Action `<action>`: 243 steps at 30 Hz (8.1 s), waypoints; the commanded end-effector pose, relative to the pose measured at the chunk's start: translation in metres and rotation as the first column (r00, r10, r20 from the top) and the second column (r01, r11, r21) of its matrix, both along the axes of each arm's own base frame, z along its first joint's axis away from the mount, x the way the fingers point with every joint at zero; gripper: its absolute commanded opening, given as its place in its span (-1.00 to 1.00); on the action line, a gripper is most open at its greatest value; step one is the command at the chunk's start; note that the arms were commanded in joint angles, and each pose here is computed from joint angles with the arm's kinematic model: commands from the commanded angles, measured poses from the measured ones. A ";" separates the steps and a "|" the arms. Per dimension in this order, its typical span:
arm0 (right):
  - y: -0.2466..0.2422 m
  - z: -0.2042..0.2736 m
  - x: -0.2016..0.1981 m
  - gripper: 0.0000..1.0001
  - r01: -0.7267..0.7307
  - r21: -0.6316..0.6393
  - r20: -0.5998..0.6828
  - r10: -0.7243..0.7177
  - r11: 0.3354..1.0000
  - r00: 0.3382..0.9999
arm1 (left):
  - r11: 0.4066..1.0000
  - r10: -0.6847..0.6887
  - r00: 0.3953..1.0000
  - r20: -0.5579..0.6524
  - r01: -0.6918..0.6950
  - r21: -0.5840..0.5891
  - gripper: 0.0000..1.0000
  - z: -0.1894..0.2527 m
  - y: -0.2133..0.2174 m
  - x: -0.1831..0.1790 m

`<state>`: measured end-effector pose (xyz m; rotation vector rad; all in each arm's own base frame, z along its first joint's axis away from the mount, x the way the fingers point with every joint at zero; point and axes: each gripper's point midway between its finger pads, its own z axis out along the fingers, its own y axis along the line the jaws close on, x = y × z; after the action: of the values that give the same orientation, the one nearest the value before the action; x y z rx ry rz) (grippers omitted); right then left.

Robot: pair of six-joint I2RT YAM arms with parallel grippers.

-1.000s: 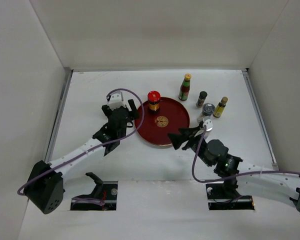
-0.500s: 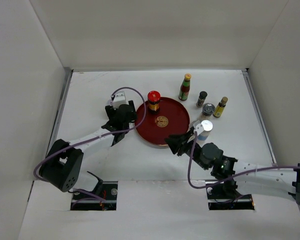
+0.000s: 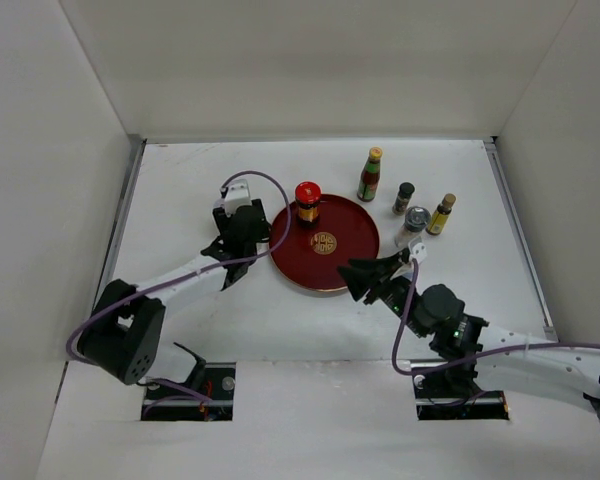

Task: Organize the condiment bottles

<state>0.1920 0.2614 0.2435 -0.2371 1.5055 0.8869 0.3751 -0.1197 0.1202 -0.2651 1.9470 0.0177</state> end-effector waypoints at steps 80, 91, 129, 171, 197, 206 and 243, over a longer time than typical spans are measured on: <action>-0.008 0.009 0.010 0.39 0.042 0.079 -0.007 -0.042 0.996 0.999 | 0.978 0.192 0.968 0.159 -0.176 -0.112 -0.25 0.064 0.042 0.032; -0.015 0.012 0.014 -0.40 0.059 0.104 -0.016 -0.058 0.993 0.998 | 0.992 -0.094 0.985 0.148 0.105 -0.069 -0.29 0.069 -0.033 -0.061; -0.161 0.018 0.057 0.93 0.709 -0.325 0.027 -0.743 0.626 0.668 | 0.898 -0.290 0.904 0.314 0.370 -0.238 1.00 0.087 -0.119 -0.076; -0.077 0.047 0.152 0.01 0.542 -0.313 -0.115 -0.597 0.780 0.794 | 0.920 0.032 0.916 0.399 0.129 -0.369 1.00 0.035 -0.026 -0.084; -0.015 -0.023 0.321 0.62 0.463 -0.346 -0.159 -0.537 0.816 0.828 | 0.930 0.044 0.920 0.390 0.105 -0.353 1.00 0.033 -0.006 -0.077; -0.052 0.036 0.288 0.76 0.489 -0.271 -0.139 -0.537 0.829 0.832 | 0.934 0.004 0.929 0.369 0.129 -0.334 1.00 0.028 -0.015 -0.072; -0.145 0.102 0.302 -0.42 0.770 -0.270 0.129 -0.771 0.578 0.624 | 0.919 0.009 0.934 0.358 0.133 -0.370 0.92 0.025 -0.007 -0.065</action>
<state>0.5160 0.1240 0.2157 0.1075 1.8430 -0.1460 0.3023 -0.1294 0.1215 -0.3924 1.6561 -0.4015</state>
